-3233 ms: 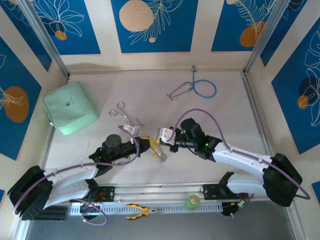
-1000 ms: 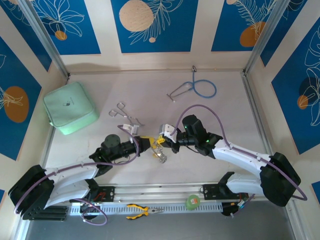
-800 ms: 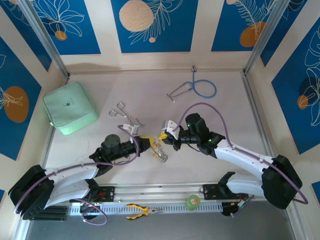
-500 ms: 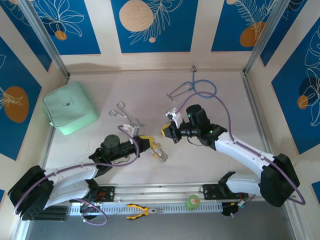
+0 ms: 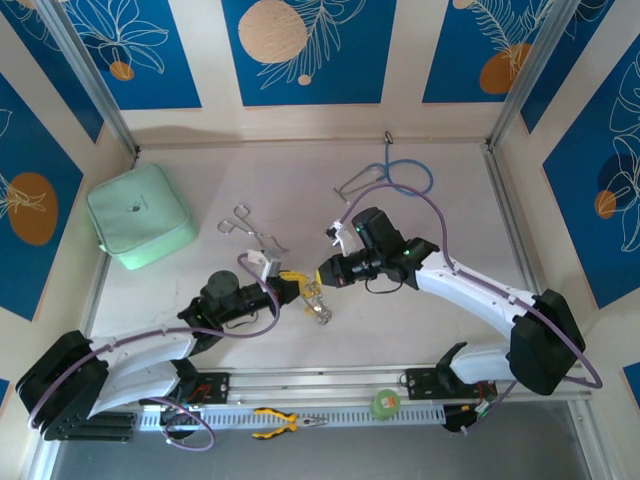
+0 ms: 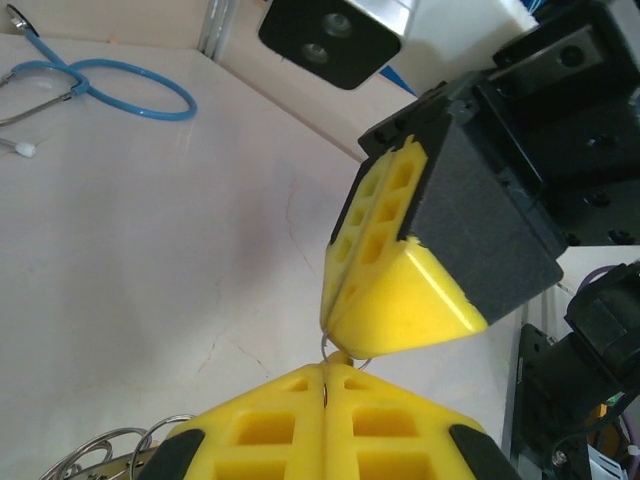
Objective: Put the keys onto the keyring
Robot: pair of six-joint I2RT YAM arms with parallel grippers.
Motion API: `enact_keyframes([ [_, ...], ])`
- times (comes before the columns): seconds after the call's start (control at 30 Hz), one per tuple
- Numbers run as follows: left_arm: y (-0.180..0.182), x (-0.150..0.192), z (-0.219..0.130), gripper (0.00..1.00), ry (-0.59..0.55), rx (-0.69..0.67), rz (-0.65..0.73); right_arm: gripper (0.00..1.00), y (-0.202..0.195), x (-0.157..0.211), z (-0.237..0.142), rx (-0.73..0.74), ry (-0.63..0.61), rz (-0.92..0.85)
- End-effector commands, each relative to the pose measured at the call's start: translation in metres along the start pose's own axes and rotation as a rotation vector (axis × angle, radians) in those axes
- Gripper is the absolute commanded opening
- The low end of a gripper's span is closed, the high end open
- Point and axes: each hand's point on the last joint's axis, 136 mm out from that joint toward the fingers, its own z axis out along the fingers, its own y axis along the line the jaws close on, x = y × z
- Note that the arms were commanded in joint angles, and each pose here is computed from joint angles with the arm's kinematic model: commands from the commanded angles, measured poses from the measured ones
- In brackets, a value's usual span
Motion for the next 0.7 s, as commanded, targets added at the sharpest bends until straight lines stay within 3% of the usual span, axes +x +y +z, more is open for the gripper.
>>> enact_keyframes([
  [0.0, -0.007, -0.013, -0.001, 0.0, -0.051, 0.038, 0.054, 0.0, 0.009, -0.002, 0.001, -0.025, 0.026, 0.072],
  [0.67, -0.003, -0.013, -0.001, 0.0, -0.05, 0.011, 0.062, 0.0, 0.021, -0.004, 0.001, -0.119, 0.021, 0.078],
])
